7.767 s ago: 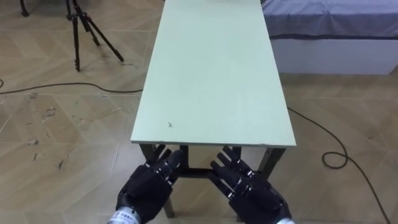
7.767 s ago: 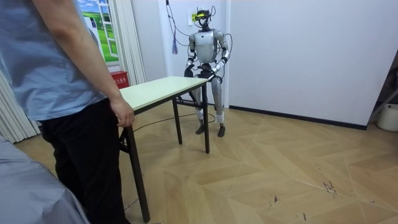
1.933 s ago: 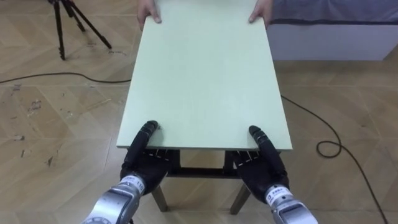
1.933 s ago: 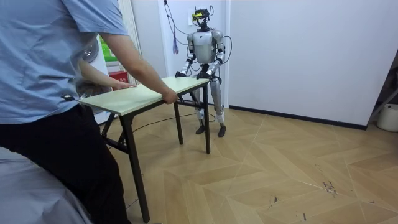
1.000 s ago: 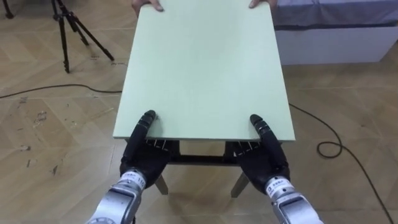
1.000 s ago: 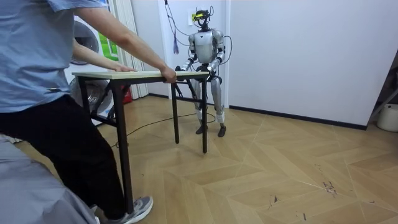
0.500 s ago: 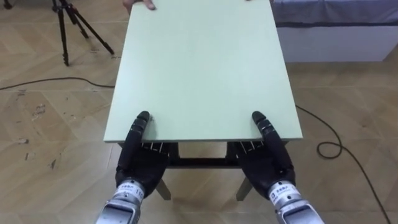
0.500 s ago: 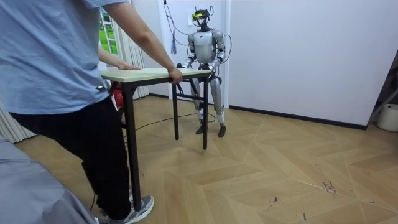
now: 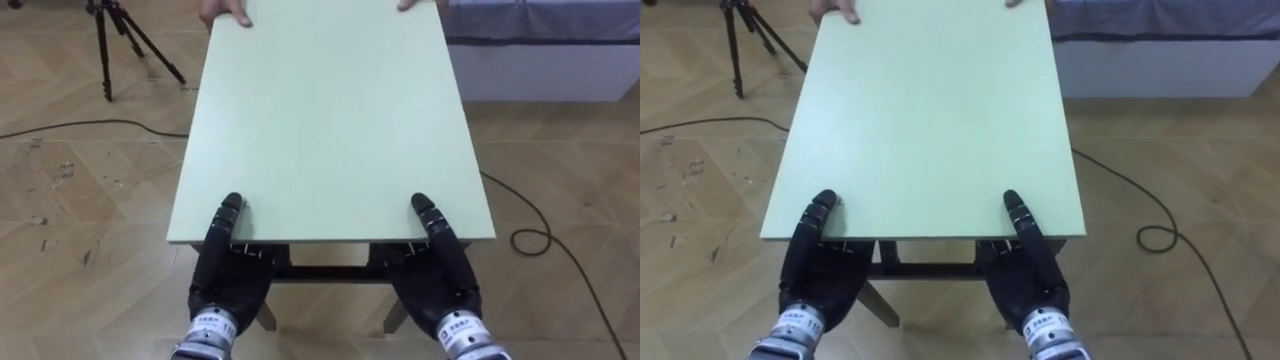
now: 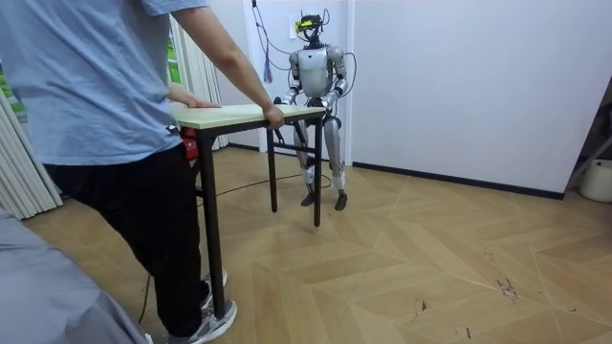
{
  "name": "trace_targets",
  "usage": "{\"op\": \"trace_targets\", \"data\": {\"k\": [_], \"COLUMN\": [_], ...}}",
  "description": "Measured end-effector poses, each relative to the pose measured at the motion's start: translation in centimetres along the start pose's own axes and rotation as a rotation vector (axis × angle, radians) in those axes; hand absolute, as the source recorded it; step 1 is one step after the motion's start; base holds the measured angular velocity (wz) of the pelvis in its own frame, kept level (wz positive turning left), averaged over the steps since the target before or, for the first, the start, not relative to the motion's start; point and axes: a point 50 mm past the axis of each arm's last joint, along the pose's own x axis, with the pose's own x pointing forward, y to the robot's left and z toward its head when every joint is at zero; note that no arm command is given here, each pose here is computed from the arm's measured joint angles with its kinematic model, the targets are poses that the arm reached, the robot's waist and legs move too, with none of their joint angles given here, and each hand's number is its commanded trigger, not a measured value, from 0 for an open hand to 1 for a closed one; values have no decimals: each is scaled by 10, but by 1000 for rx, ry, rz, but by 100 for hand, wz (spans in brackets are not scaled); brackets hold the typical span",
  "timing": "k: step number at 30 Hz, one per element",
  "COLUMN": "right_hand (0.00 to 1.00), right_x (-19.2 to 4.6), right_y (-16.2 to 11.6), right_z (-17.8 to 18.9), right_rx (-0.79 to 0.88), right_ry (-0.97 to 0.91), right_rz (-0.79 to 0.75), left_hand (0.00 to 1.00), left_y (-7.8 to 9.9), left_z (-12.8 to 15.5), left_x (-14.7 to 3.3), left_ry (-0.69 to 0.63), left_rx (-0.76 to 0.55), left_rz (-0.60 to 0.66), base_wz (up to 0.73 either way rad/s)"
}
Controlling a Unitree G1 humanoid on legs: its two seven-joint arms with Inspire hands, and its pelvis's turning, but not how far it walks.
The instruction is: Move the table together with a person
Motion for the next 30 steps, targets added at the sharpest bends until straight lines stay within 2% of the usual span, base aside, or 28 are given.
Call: {"op": "trace_targets", "data": {"k": [6,15,24,30], "right_hand": [100,100,100,100], "right_x": [-12,-17,1,-8], "right_y": [-12,-17,-1,-14], "right_z": [-3,0,6,5], "right_rx": [10,2,1,-12], "right_ry": [6,-8,-38,-16], "right_rz": [-15,-32,57,21], "left_hand": [100,100,100,100], "left_y": [11,16,-3,12], "left_z": [-1,-8,-4,-7], "left_x": [-9,-11,9,0], "left_ry": [10,40,40,53], "left_rx": [16,-3,0,-26], "left_rz": [0,17,-57,2], "base_wz": [-2,8,14,-2]}}
